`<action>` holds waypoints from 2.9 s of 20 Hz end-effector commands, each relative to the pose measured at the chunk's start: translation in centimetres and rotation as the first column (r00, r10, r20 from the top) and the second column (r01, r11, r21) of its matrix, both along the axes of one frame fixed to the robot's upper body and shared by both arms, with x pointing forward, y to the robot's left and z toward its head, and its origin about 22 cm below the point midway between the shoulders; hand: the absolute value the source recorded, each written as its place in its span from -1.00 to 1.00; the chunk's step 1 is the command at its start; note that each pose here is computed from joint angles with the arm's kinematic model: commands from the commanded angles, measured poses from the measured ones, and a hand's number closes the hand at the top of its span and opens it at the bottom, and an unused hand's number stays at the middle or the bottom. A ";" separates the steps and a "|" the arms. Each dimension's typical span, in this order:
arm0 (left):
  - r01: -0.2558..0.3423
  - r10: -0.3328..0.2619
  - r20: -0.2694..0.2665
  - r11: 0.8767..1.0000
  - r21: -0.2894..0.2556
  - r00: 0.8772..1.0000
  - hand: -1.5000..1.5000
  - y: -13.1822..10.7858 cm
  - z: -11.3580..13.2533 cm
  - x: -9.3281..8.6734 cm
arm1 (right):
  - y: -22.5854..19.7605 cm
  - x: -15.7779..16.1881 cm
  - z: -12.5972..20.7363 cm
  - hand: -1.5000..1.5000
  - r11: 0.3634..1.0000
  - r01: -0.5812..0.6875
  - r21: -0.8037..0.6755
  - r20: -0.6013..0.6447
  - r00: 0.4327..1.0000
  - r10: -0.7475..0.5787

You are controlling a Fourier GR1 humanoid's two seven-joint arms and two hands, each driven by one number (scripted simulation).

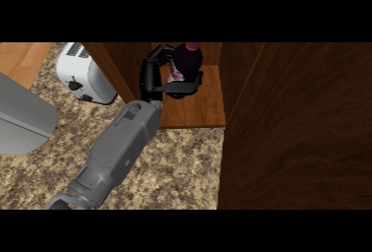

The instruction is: Pick up the wine, place it into the cabinet and close the cabinet

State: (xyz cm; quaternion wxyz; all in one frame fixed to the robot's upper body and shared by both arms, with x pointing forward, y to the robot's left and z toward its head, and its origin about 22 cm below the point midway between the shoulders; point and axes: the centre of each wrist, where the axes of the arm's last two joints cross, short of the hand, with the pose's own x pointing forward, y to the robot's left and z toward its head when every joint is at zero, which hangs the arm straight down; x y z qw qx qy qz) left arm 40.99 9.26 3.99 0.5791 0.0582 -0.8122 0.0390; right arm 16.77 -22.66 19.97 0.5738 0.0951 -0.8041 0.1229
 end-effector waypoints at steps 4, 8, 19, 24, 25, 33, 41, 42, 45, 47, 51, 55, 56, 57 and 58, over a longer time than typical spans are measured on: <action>-0.060 0.059 0.033 0.998 0.029 0.998 1.00 0.4 -0.2 1.1 | -0.1 -3.2 1.2 -1.00 0.998 -0.045 0.051 0.047 0.998 0.042; -0.038 0.038 0.028 0.999 0.008 0.999 1.00 0.7 1.0 2.2 | -0.3 -2.8 -0.3 -1.00 0.997 -0.067 0.033 0.040 0.997 0.066; -0.086 0.078 -0.053 0.981 -0.172 0.996 1.00 1.7 -1.4 1.7 | 0.4 -2.2 0.2 -1.00 0.997 -0.067 0.042 0.039 0.997 0.066; -0.097 0.089 -0.060 0.983 -0.158 0.994 1.00 1.7 -1.8 1.6 | 0.2 -2.4 -0.9 -1.00 0.997 -0.072 0.041 0.034 0.997 0.071; -0.099 0.090 -0.065 0.984 -0.149 0.994 1.00 2.1 -1.2 2.0 | 0.5 -2.3 -0.4 -1.00 0.998 -0.055 0.042 0.023 0.998 0.054; -0.134 0.129 -0.068 0.988 -0.075 0.989 -1.00 1.6 -1.4 1.9 | 0.8 -1.4 -0.1 -1.00 0.997 -0.072 0.041 0.049 0.996 0.070; -0.134 0.134 -0.098 0.991 0.012 0.986 -1.00 3.7 -4.6 0.6 | 0.7 -1.0 0.5 -1.00 0.998 -0.058 0.019 0.051 0.997 0.057; -0.152 0.154 -0.087 0.988 0.031 0.984 -1.00 3.1 -3.5 1.2 | 0.6 -1.4 0.4 -1.00 0.996 -0.086 0.035 0.047 0.995 0.084; -0.136 0.142 -0.093 0.988 0.067 0.985 -1.00 3.1 -2.6 1.7 | 1.2 -0.1 -0.1 -1.00 0.997 -0.070 0.032 0.039 0.997 0.069; -0.146 0.151 -0.090 0.987 0.063 0.984 -1.00 3.0 -4.7 0.4 | 1.1 0.0 0.0 -1.00 0.997 -0.075 0.033 0.029 0.997 0.074; -0.192 0.196 -0.095 0.980 0.051 0.976 -1.00 3.8 -5.0 0.4 | -0.4 -1.5 0.0 -1.00 0.998 -0.069 0.005 0.046 0.997 0.069; -0.192 0.192 -0.053 0.981 0.017 0.980 -1.00 4.3 -5.3 0.2 | 1.2 0.0 0.1 -1.00 0.993 -0.113 0.026 0.058 0.992 0.111; -0.195 0.196 -0.056 0.981 0.021 0.979 -1.00 3.7 -3.9 1.0 | 0.7 -1.3 0.1 -1.00 0.995 -0.096 0.014 0.045 0.994 0.095; -0.180 0.181 -0.049 0.983 0.021 0.982 -1.00 2.8 -3.8 0.9 | 0.4 -0.7 0.4 -1.00 0.995 -0.096 0.026 0.063 0.994 0.094; -0.168 0.168 -0.060 0.986 0.010 0.984 -1.00 2.9 -4.2 0.7 | -0.1 -1.0 0.2 -1.00 0.995 -0.097 0.025 0.065 0.993 0.095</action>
